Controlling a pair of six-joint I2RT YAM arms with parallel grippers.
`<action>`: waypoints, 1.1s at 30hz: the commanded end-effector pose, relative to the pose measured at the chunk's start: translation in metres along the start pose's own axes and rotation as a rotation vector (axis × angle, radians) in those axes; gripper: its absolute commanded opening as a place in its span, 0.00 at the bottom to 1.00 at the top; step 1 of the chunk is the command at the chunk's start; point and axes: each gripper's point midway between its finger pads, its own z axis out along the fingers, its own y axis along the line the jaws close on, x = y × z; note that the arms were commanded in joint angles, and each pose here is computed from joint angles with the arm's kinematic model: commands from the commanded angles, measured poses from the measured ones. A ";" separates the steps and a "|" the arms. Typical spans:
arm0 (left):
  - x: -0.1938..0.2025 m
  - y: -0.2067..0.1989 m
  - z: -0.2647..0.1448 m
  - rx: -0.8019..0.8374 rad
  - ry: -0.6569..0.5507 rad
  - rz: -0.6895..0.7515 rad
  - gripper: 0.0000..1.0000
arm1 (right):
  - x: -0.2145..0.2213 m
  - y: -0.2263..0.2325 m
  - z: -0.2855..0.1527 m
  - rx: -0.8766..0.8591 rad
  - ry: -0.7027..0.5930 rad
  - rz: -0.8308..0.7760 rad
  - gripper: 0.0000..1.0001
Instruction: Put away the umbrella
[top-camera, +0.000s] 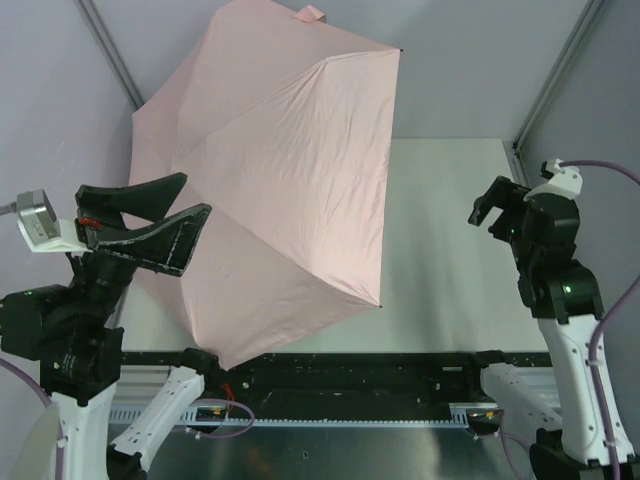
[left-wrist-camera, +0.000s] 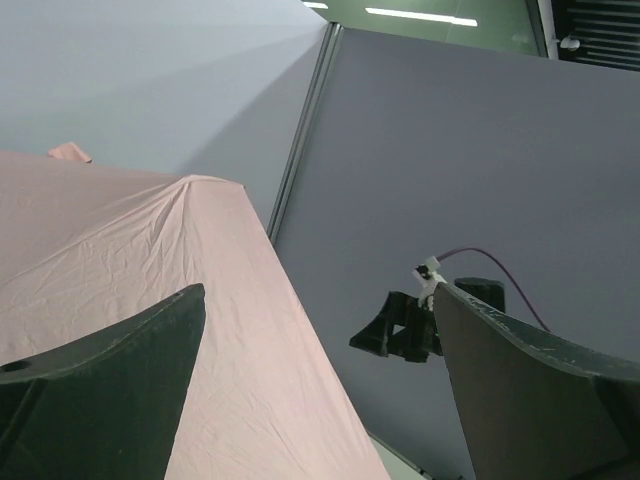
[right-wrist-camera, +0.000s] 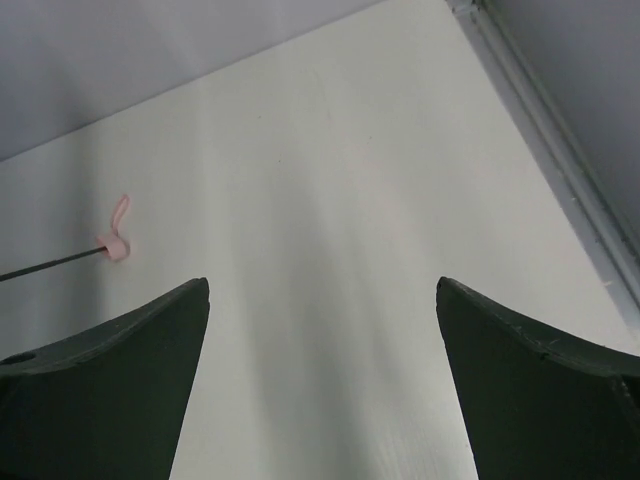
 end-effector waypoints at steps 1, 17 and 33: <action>0.009 0.004 -0.003 -0.012 0.027 -0.009 1.00 | 0.017 0.023 0.044 -0.101 0.052 0.073 0.99; 0.009 0.016 0.003 -0.050 0.021 0.012 0.99 | 0.158 0.240 0.180 -0.921 -0.064 -0.352 0.98; -0.010 0.015 0.001 -0.055 -0.029 0.193 1.00 | 0.246 0.425 0.210 -1.362 -0.082 -0.364 0.97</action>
